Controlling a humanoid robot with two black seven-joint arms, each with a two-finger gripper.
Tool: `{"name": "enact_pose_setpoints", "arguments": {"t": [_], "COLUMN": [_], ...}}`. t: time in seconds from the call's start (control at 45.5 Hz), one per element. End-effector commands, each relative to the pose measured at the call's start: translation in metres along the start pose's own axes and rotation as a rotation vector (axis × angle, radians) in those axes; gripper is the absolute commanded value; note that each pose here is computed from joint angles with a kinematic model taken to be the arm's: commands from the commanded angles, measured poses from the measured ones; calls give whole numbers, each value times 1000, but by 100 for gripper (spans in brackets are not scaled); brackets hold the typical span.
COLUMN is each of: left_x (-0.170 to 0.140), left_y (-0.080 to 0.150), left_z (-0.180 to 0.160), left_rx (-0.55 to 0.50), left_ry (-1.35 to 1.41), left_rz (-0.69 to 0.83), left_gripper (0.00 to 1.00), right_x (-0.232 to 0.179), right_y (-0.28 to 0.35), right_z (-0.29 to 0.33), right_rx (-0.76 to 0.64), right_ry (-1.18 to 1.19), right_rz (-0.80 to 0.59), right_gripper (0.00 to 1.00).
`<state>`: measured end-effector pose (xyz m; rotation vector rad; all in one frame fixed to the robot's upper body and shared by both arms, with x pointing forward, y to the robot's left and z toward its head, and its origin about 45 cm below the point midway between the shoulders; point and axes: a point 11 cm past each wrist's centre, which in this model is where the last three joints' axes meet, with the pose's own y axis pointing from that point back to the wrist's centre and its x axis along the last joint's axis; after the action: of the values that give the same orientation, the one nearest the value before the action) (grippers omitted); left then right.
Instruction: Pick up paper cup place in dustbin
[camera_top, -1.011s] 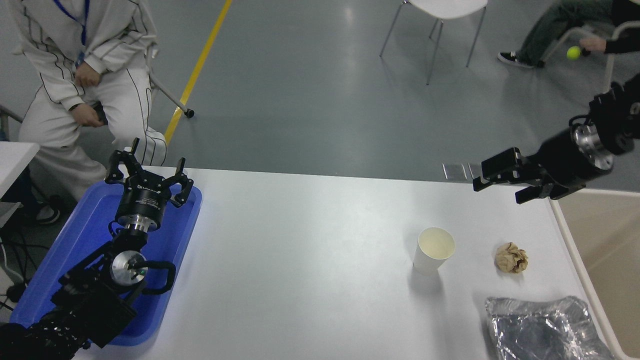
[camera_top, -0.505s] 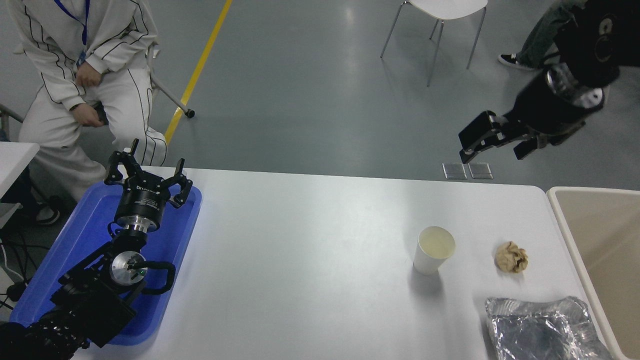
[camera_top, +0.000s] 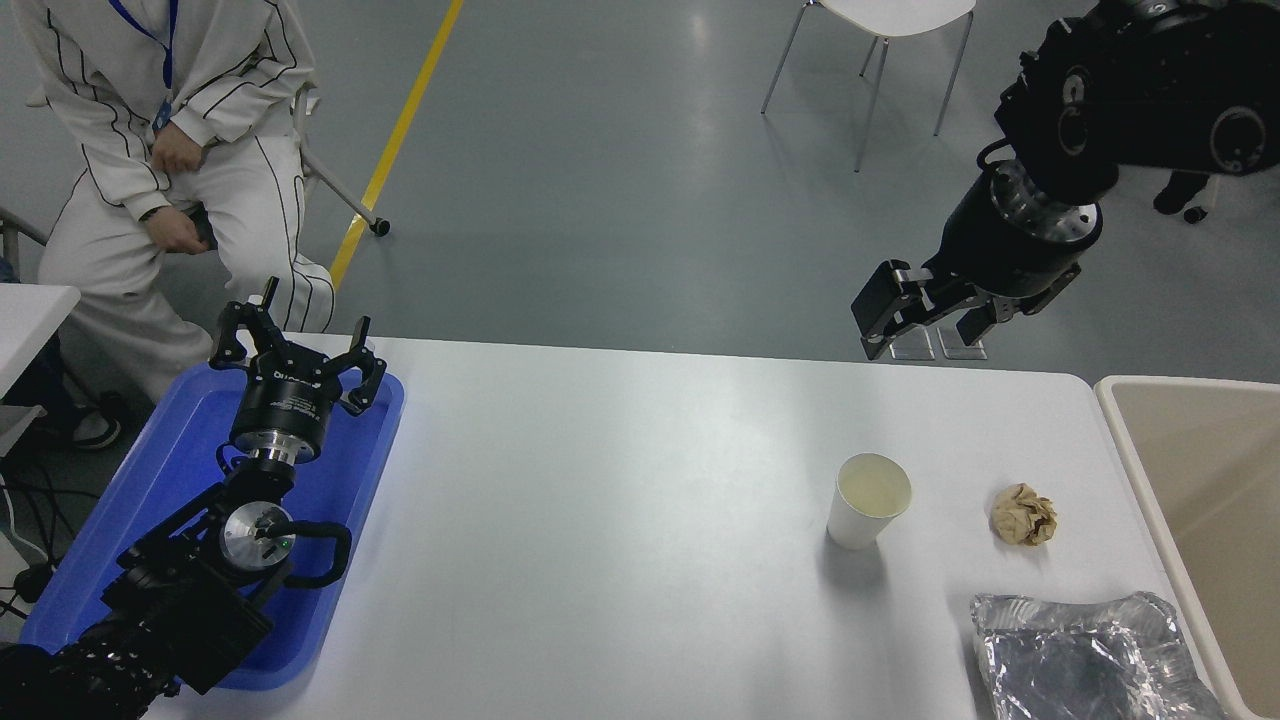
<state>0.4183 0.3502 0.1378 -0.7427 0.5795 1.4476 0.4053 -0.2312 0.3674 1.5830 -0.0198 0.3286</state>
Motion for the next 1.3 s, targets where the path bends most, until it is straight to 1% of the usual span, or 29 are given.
{"name": "enact_pose_setpoints", "arguments": {"t": [0.0, 0.11, 0.154, 0.308, 0.505, 0.725, 0.945, 1.077, 1.275], "left_x": [0, 0, 0, 0, 0, 0, 0, 0, 0], "left_y": [0, 0, 0, 0, 0, 0, 0, 0, 0], "left_z": [0, 0, 0, 0, 0, 0, 0, 0, 0], "left_rx": [1, 0, 0, -1, -1, -1, -1, -1, -1], "left_ry": [0, -1, -1, 0, 0, 0, 0, 0, 0], "left_rz": [0, 0, 0, 0, 0, 0, 0, 0, 0], "left_gripper": [100, 100, 100, 100, 100, 100, 100, 100, 100], "right_x": [11, 11, 10, 6, -4, -31, -39, -37, -51], "right_y": [36, 46, 46, 36, 4, -45, -97, -120, -149], "right_z": [20, 33, 34, 34, 35, 41, 51, 46, 39], "right_rx": [-18, -60, -63, -54, -28, -8, -7, 1, 33], "right_ry": [-106, -133, -136, -137, -151, -178, -177, -150, -154], "right_rz": [91, 106, 104, 78, 12, -108, 15, 118, 134], "right_gripper": [89, 90, 92, 93, 94, 94, 94, 100, 100]}}
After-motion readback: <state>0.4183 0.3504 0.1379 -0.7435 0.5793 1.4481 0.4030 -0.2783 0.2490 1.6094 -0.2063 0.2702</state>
